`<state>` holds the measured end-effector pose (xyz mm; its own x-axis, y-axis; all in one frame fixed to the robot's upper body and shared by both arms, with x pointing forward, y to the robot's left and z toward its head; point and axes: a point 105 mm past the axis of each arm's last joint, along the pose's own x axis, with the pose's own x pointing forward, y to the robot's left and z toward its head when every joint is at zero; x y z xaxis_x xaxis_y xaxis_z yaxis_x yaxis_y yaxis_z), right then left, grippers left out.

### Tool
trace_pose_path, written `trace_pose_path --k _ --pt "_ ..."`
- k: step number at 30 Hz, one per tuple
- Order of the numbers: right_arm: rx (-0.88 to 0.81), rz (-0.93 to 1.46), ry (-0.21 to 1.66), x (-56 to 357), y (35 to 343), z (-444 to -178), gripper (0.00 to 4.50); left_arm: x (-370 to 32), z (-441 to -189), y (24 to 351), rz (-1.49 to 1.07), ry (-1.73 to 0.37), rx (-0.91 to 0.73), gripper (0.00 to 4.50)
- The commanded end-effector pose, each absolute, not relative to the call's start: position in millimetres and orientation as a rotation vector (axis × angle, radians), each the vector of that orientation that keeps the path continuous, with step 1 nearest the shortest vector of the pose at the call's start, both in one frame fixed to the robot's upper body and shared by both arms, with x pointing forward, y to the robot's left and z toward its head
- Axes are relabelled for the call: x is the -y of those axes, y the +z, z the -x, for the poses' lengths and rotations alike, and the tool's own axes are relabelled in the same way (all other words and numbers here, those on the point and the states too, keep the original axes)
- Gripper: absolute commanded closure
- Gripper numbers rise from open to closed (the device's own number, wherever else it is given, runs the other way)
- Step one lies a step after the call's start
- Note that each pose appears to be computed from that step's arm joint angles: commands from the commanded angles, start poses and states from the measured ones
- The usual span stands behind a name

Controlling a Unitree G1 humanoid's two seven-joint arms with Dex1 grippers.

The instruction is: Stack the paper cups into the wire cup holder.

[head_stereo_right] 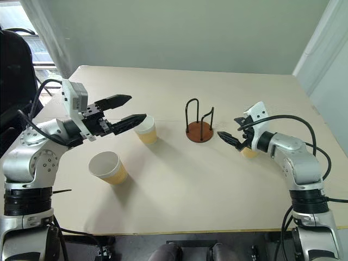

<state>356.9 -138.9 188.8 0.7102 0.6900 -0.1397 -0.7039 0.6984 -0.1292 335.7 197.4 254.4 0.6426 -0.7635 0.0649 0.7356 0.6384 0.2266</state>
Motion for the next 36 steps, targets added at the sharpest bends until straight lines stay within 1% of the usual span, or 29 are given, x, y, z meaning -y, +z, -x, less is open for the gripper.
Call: trace_pose_path --k 1,4,6,10,12,16,19,23,26,27,28,32,36 --pt "-0.034 0.182 0.797 135 201 -352 0.07 -203 -329 263 -0.229 -0.880 0.157 0.00" --pt "-0.030 0.173 0.803 132 200 -352 0.07 -207 -326 261 -0.236 -0.886 0.136 0.00" --pt "-0.030 0.158 0.811 130 200 -352 0.07 -208 -325 267 -0.237 -0.870 0.151 0.00" --pt "-0.048 0.144 0.818 127 195 -354 0.07 -204 -321 269 -0.222 -0.876 0.151 0.00" --pt "-0.054 0.132 0.843 122 194 -351 0.07 -203 -320 268 -0.232 -0.879 0.147 0.00" --pt "-0.065 0.134 0.848 121 194 -349 0.07 -203 -324 270 -0.248 -0.887 0.161 0.00" --pt "-0.061 0.134 0.830 125 195 -350 0.07 -201 -326 262 -0.258 -0.919 0.146 0.00" --pt "-0.053 0.129 0.808 127 196 -350 0.07 -200 -326 247 -0.240 -0.996 0.085 0.00" --pt "-0.060 0.135 0.807 128 193 -349 0.07 -202 -330 241 -0.294 -0.989 0.055 0.00" --pt "-0.063 0.139 0.807 128 191 -349 0.07 -203 -328 235 -0.254 -1.008 -0.015 0.00" --pt "-0.063 0.141 0.808 126 191 -348 0.07 -204 -326 235 -0.238 -1.027 -0.030 0.00" --pt "-0.065 0.147 0.804 124 191 -350 0.07 -205 -326 237 -0.240 -1.031 -0.024 0.00" --pt "-0.064 0.183 0.769 120 188 -358 0.07 -209 -330 241 -0.287 -0.994 0.006 0.00"
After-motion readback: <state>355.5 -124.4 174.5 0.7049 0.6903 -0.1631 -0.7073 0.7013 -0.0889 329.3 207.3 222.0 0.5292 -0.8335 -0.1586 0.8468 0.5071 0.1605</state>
